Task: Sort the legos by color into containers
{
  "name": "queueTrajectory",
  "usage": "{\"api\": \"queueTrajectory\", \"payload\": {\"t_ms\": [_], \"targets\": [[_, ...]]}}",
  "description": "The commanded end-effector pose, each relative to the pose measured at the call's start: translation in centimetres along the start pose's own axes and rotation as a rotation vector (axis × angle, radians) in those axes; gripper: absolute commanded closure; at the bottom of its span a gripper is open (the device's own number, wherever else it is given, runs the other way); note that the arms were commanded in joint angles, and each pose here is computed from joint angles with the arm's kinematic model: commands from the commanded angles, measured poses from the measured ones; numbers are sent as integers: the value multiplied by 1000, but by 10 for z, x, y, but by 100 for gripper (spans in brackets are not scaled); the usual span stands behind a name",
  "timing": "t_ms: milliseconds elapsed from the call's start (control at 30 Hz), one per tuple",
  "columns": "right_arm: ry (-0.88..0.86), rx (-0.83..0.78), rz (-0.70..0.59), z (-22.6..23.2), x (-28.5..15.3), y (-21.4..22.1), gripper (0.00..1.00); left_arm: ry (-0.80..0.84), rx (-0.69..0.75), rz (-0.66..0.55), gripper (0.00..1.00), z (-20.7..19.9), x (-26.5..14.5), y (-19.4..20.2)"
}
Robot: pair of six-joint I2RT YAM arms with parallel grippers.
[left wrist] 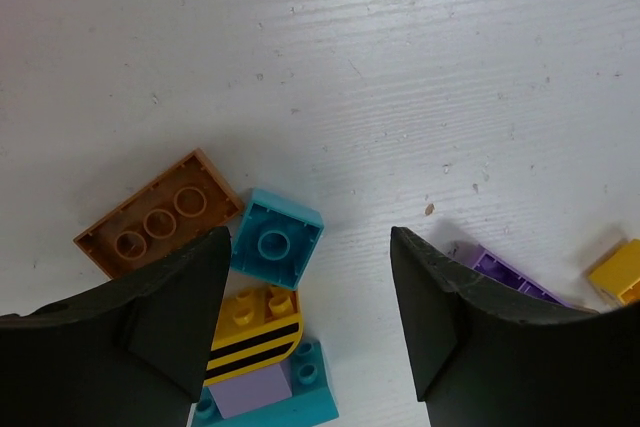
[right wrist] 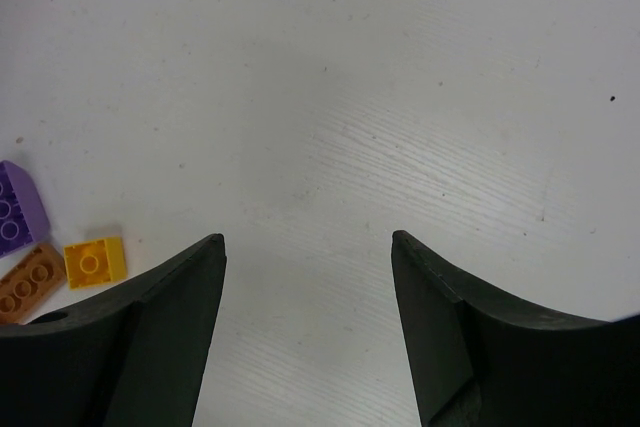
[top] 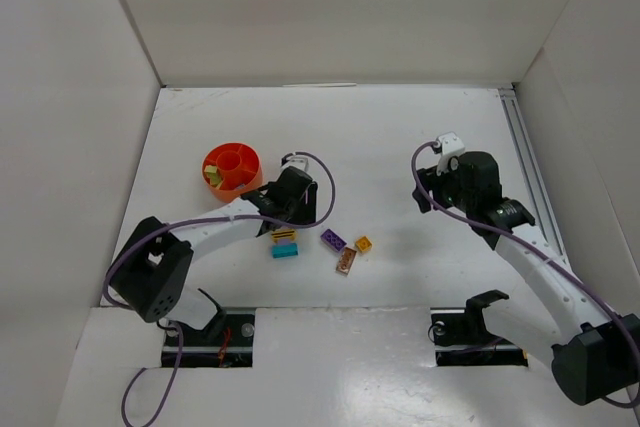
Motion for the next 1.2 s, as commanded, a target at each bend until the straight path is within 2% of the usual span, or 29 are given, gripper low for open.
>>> {"api": "queueTrajectory", "payload": {"t_ms": [0, 333, 567, 600, 733, 867, 1000, 1167], "targets": [[-22, -13, -16, -1, -2, -1, 28, 9, 14, -10, 39, -2, 0, -3], [-23, -7, -7, -3, -2, 3, 28, -71, 17, 65, 41, 7, 16, 16], [-7, -11, -8, -6, -2, 3, 28, -57, 14, 60, 62, 5, 14, 15], [1, -6, -9, -8, -2, 3, 28, -57, 14, 60, 71, 5, 14, 15], [1, -6, -9, -8, -2, 3, 28, -48, 14, 65, 80, 6, 10, 16], [-8, -6, -9, -7, -2, 3, 28, -41, -23, 3, 83, 3, -4, -1], [-8, -8, -18, -7, -4, 1, 28, -28, -78, -127, 88, 0, -29, -32], [-8, -19, -38, -7, -8, -1, 28, -122, -183, -261, 88, 29, -48, -71]]}}
Point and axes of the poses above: each gripper's point midway between its finger pads, its own x axis out along the fingers, its own z axis along the line the jaws close on, y = z × x, the point moved 7 cm from there along -x, back along the fingers, and after that the axes turned 4 degrees about x, right-handed, at the moved point
